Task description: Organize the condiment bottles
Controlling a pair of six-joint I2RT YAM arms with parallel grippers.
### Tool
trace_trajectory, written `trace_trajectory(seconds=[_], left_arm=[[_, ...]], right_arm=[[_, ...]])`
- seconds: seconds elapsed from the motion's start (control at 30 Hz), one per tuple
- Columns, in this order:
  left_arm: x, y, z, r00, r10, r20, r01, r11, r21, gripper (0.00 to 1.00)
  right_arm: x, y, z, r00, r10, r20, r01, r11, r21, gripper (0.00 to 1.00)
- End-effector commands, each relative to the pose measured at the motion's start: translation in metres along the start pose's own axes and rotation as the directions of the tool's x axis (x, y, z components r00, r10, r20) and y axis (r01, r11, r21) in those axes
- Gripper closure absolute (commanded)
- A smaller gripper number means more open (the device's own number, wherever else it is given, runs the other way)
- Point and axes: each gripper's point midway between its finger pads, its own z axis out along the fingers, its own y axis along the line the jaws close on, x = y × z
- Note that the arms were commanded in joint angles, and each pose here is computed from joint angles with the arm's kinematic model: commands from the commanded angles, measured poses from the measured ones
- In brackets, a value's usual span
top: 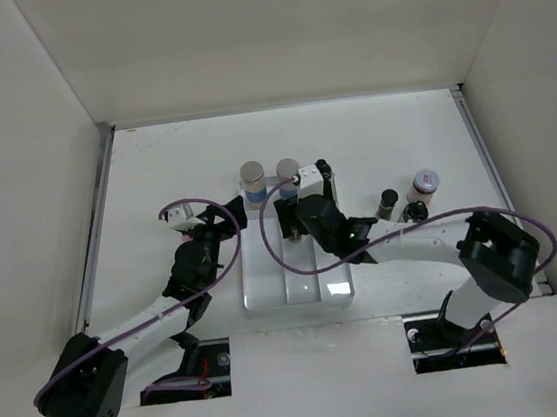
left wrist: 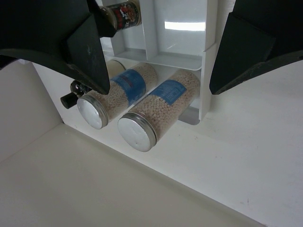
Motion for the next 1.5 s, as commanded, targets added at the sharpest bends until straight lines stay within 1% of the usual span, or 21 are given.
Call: trace_trajectory(seconds=[0.0,0.07,0.13,0.2,0.27,0.37,0.4,0.47,0.67,0.73,0.83,1.0,1.1,1.2,1.3,1.4,1.47], left_arm=[[-0.017,-0.014,0.003,0.998,-0.018,0.053,0.016,0.999,0.038,0.13],[-0.016,-0.014,0.003,0.998,-0.017,0.054,0.015,0.999,0.037,0.13],[-0.016,-0.010,0.005,0.998,-0.015,0.053,0.014,1.000,0.027,0.13],[-0.018,-0.012,0.003,0.998,-0.021,0.057,0.019,0.999,0.036,0.13],[-0.021,-0.016,0.001,0.998,-0.027,0.065,0.024,0.999,0.046,0.13],[-0.018,-0.012,0.002,0.998,-0.023,0.058,0.021,0.999,0.037,0.13],[-0.018,-0.013,0.003,0.998,-0.024,0.056,0.022,0.999,0.038,0.13],[-0.018,-0.017,0.001,0.998,-0.028,0.053,0.025,0.998,0.050,0.13],[-0.014,-0.016,0.003,0.999,-0.027,0.046,0.025,0.999,0.047,0.13],[-0.017,-0.019,0.002,0.998,-0.029,0.053,0.026,0.998,0.053,0.13],[-0.016,-0.015,0.003,0.998,-0.027,0.052,0.025,0.999,0.043,0.13],[-0.017,-0.018,0.001,0.998,-0.031,0.055,0.028,0.998,0.052,0.13],[-0.015,-0.015,0.002,0.998,-0.032,0.049,0.029,0.999,0.045,0.13],[-0.016,-0.020,0.001,0.998,-0.033,0.051,0.030,0.998,0.058,0.13],[-0.015,-0.014,0.003,0.998,-0.029,0.050,0.027,0.999,0.041,0.13],[-0.016,-0.016,0.002,0.998,-0.031,0.052,0.029,0.998,0.047,0.13],[-0.016,-0.015,0.002,0.998,-0.028,0.052,0.026,0.999,0.042,0.13]], right_arm=[[-0.061,-0.017,-0.029,0.985,0.093,0.146,-0.093,0.996,-0.003,0.05],[-0.071,-0.043,-0.041,0.976,0.125,0.178,-0.134,0.990,0.042,0.05],[-0.070,-0.081,-0.048,0.969,0.146,0.197,-0.175,0.975,0.137,0.08],[-0.061,-0.128,-0.051,0.968,0.155,0.197,-0.206,0.939,0.274,0.13],[-0.048,-0.168,-0.059,0.967,0.175,0.186,-0.236,0.888,0.395,0.18],[-0.032,-0.202,-0.066,0.965,0.210,0.154,-0.260,0.830,0.494,0.19],[-0.028,-0.209,-0.066,0.968,0.212,0.137,-0.252,0.821,0.513,0.19],[-0.025,-0.221,-0.068,0.965,0.221,0.138,-0.260,0.796,0.547,0.19],[-0.021,-0.236,-0.066,0.963,0.241,0.119,-0.264,0.761,0.592,0.24],[-0.018,-0.235,-0.065,0.959,0.256,0.118,-0.276,0.763,0.585,0.25],[-0.008,-0.231,-0.058,0.960,0.269,0.077,-0.263,0.773,0.577,0.27],[0.005,-0.234,-0.052,0.960,0.274,0.051,-0.250,0.767,0.592,0.28],[0.006,-0.233,-0.048,0.962,0.271,0.040,-0.241,0.768,0.593,0.31],[0.005,-0.236,-0.045,0.958,0.279,0.060,-0.260,0.767,0.586,0.36],[0.007,-0.233,-0.038,0.956,0.290,0.046,-0.265,0.785,0.560,0.43],[0.010,-0.235,-0.036,0.953,0.301,0.044,-0.273,0.782,0.561,0.56],[0.001,-0.234,-0.039,0.952,0.297,0.076,-0.288,0.784,0.550,0.62]])
